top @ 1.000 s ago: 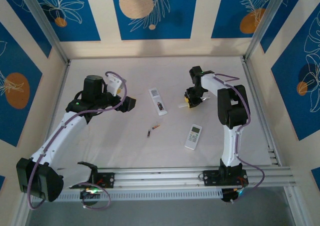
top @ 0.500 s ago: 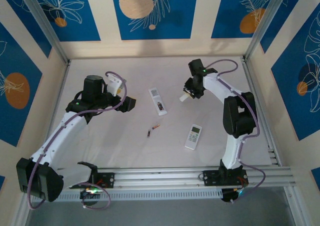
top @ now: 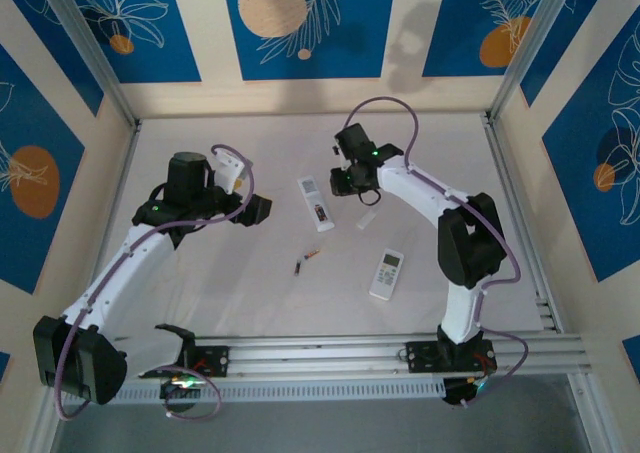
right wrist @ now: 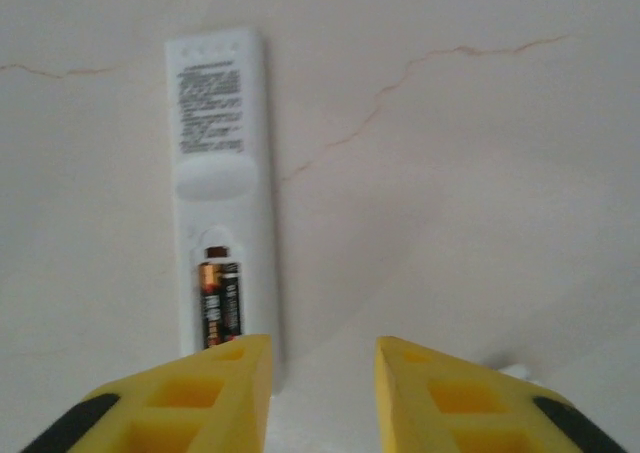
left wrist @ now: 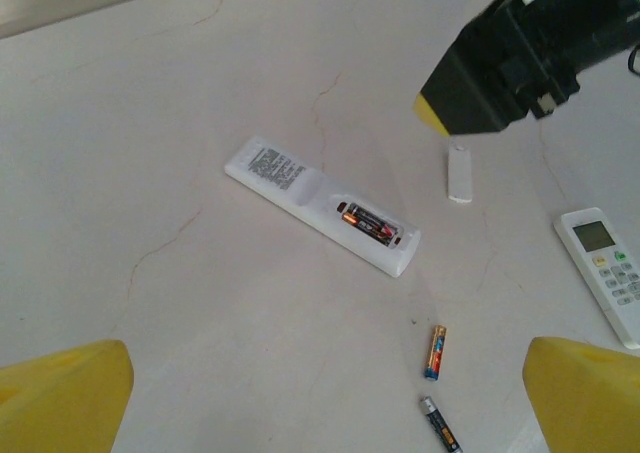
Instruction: Load the batteries into the remote control
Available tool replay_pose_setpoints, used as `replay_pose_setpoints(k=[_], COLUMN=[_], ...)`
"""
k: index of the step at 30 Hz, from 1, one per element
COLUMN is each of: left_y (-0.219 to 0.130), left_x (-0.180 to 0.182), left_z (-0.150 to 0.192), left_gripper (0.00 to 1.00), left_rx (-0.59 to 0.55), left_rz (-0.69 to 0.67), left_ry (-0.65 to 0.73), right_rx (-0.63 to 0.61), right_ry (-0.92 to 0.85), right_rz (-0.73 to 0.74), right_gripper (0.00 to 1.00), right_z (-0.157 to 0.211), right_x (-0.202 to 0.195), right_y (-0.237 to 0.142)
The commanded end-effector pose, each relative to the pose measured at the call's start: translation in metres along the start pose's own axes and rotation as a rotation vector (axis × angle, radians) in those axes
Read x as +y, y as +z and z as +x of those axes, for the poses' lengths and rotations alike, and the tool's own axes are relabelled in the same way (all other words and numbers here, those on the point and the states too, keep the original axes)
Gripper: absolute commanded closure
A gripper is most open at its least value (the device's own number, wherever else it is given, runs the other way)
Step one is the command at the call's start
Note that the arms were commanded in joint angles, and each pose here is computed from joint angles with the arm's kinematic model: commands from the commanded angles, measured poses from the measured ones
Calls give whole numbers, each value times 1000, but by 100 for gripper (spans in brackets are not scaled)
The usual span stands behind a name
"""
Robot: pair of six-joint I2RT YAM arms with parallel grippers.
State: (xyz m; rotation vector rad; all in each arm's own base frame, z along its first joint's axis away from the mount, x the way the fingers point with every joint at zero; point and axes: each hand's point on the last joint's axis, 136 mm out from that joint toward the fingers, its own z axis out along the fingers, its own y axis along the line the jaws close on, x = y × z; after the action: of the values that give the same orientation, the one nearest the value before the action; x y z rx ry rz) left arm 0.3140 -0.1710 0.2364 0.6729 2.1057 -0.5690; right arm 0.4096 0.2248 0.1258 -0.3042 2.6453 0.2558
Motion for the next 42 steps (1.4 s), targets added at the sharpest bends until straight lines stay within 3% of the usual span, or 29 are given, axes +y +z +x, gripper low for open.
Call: replay_pose_setpoints(k=[1,10,13,18,34,42], left_y=[-1,1,1,1,-1,-1], left_x=[-4,-5,-5,-6,-8,-8], left_z=[-2,-2,-1,-2,-3,-3], left_gripper=[0,0,0,0,0,0], left_rx=[-14,-10,-8,-12,-13,-13], left_rz=[5,12,14,13,15,17], left_ry=[32,27,23,27,32,34], right_rx=[-9,133,163,273,330,347], right_ry=[27,455,654,875,877,859], right_rz=[11,248,210,243,287,305], right_gripper=[61,35,36,47,51,64], right_z=[-10,45,53,70,92,97], right_x=[-23,-77,-78,-80,-78,-81], right_y=[-15,-11,-3,19,56,69])
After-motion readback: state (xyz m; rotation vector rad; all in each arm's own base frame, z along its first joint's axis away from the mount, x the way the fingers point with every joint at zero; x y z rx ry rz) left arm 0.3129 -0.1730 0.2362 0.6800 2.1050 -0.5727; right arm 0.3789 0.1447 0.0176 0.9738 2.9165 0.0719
